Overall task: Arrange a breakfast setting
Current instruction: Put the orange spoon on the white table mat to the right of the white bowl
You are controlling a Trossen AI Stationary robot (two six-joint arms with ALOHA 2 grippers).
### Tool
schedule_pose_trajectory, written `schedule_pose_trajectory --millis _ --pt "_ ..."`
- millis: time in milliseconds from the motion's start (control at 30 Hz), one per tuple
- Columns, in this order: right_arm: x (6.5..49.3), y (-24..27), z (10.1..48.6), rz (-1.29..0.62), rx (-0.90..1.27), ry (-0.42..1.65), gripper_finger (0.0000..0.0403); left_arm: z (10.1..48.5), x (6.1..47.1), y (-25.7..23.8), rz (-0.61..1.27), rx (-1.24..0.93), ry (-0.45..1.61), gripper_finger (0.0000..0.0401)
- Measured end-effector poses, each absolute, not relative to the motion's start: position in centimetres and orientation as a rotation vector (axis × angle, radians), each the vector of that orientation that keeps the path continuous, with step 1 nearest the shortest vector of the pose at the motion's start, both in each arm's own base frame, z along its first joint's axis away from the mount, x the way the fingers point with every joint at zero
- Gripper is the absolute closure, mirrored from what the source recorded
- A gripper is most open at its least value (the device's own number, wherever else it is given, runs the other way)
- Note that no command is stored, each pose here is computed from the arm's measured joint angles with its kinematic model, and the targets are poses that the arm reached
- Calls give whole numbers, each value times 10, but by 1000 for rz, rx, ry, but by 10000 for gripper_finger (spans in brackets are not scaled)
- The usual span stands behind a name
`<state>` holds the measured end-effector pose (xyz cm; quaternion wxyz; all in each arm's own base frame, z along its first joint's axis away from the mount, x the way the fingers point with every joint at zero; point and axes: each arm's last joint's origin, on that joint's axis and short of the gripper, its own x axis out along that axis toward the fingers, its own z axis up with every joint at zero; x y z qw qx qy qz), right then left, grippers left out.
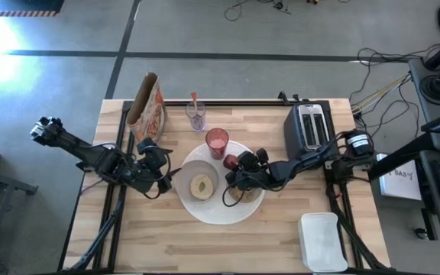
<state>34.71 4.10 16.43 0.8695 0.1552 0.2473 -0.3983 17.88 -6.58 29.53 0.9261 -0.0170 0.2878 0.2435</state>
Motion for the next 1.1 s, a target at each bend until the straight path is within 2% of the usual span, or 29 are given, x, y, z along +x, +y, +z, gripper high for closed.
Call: schedule_pose_trajectory --millis 200,500,600,767,900,1100 --pt "348 41 189 -785 275 497 216 297 181 -67 494 -51 567 87" --pt "335 37 261 -689 215 472 221 304 182 -67 486 -48 546 87" --pt "332 29 288 -577 158 475 226 306 182 -67 486 -51 540 87" --pt "329 7 324 -265 48 480 232 307 182 -67 486 -54 537 87" --pt "329 -21 337 -132 51 456 231 308 184 -68 482 -70 518 87" --pt "333 -71 329 -182 58 485 234 310 185 -69 476 -89 494 87"
